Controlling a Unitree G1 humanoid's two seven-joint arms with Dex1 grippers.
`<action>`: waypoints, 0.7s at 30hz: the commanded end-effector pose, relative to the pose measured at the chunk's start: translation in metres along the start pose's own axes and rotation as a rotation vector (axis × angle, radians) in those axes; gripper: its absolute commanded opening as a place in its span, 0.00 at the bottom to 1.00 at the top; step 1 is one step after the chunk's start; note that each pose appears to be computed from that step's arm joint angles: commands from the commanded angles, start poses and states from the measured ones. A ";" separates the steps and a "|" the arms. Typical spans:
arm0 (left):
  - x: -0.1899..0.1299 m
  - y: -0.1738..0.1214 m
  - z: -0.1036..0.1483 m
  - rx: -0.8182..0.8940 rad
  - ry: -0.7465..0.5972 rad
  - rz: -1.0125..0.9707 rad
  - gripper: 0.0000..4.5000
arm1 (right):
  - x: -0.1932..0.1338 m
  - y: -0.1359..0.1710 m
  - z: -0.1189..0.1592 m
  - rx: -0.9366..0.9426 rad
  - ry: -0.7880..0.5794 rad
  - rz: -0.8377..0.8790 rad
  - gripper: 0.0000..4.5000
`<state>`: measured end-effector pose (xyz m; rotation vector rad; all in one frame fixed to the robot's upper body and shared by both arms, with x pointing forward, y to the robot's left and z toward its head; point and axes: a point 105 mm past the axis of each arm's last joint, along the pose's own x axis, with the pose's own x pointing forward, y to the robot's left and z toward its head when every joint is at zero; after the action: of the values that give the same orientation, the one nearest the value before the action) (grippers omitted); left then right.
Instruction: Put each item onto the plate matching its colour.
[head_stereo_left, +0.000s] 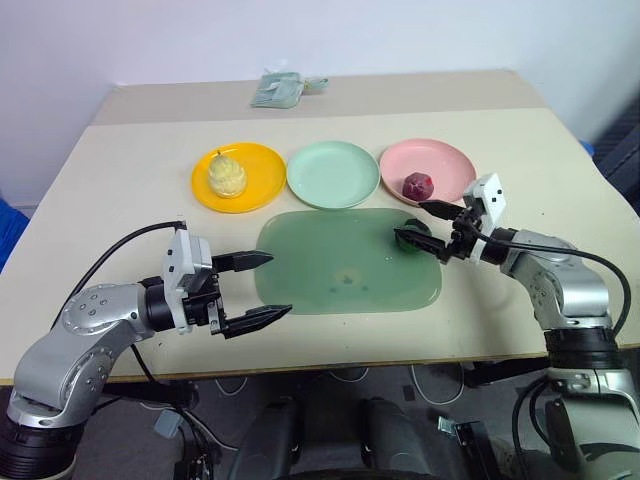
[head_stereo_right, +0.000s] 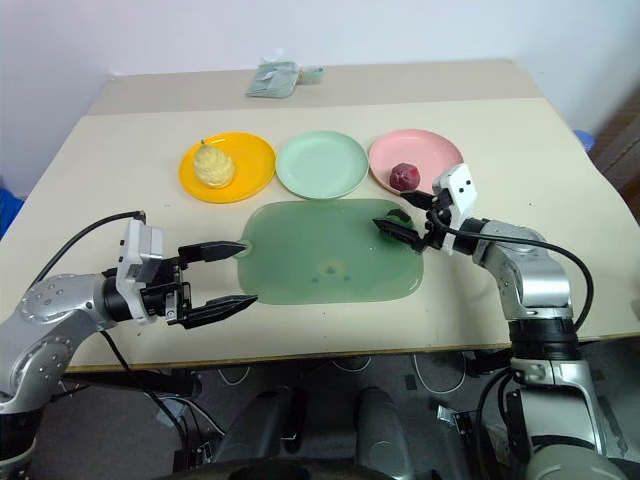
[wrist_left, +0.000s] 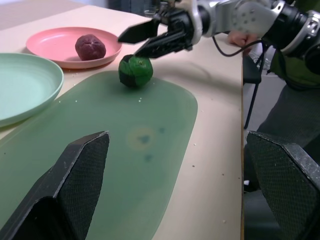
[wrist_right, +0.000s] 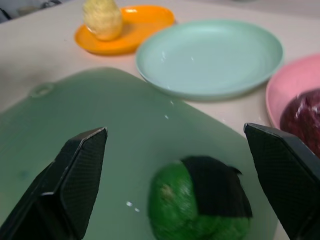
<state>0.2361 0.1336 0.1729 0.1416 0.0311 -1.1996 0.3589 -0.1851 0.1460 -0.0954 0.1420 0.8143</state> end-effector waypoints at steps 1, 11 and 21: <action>0.000 -0.007 0.011 0.046 -0.026 -0.003 1.00 | 0.005 -0.006 -0.002 -0.030 0.001 -0.003 0.99; 0.001 -0.010 0.011 0.038 -0.032 0.039 1.00 | 0.015 -0.009 -0.010 -0.031 0.012 0.018 0.82; -0.004 0.008 0.003 -0.026 -0.083 0.222 1.00 | 0.039 0.016 0.049 -0.135 -0.155 0.112 0.61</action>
<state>0.2388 0.1347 0.1723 0.0640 -0.0126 -1.0299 0.3773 -0.1545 0.1515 -0.1252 0.0696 0.9005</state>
